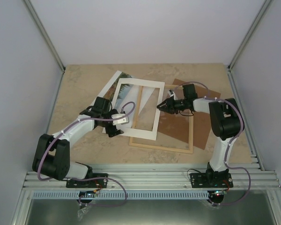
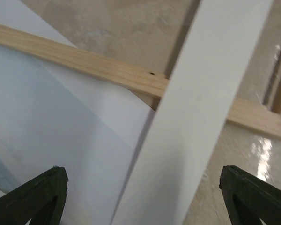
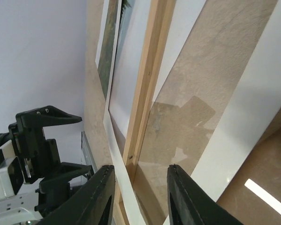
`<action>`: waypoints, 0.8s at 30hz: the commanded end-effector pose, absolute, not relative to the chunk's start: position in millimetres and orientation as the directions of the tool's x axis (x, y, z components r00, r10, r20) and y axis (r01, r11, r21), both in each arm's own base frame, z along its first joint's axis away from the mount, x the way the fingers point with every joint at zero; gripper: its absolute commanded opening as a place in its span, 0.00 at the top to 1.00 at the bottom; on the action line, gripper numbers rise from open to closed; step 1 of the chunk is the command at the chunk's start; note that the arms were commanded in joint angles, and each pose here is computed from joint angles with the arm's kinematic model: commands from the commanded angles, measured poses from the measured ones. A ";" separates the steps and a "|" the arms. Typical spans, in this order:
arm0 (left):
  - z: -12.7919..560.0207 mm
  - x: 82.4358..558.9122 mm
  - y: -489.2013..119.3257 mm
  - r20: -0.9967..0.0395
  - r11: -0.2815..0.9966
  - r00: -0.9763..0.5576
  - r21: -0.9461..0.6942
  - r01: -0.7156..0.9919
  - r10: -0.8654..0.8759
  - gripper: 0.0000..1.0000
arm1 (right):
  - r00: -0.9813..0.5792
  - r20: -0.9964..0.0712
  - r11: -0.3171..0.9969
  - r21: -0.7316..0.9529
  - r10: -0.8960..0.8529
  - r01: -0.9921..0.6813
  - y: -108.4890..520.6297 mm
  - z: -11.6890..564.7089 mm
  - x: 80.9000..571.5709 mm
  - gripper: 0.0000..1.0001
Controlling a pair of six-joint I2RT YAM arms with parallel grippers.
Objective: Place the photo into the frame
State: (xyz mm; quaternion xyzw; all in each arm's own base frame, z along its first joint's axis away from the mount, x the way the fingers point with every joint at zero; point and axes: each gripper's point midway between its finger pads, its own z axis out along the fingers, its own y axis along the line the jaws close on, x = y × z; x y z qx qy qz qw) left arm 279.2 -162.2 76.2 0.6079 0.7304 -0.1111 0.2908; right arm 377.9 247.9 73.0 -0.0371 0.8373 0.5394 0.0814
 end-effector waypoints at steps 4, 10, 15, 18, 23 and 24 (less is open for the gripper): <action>64.1 252.5 -161.6 -0.502 0.016 0.061 0.148 0.989 0.863 0.09 | -0.958 -0.286 0.448 0.856 -0.006 -0.258 240.8 99.5 369.5 0.61; 53.7 266.9 -175.6 -0.471 -0.061 0.110 0.119 0.991 0.875 0.09 | -0.961 -0.275 0.477 0.846 0.003 -0.240 230.8 98.0 363.4 0.46; 43.3 270.9 -183.9 -0.444 -0.126 0.159 0.103 0.987 0.882 0.12 | -0.961 -0.276 0.491 0.840 0.019 -0.232 224.2 98.3 361.1 0.40; 37.5 266.0 -188.0 -0.437 -0.159 0.181 0.089 0.983 0.881 0.15 | -0.960 -0.279 0.499 0.836 0.027 -0.228 220.8 98.2 361.9 0.37; 22.8 258.2 -189.2 -0.420 -0.171 0.180 0.059 0.983 0.889 0.16 | -0.963 -0.266 0.511 0.834 0.041 -0.208 214.9 94.0 361.8 0.32; 20.7 260.7 -189.2 -0.416 -0.165 0.177 0.064 0.984 0.892 0.16 | -0.964 -0.263 0.513 0.833 0.042 -0.205 214.5 92.9 361.2 0.30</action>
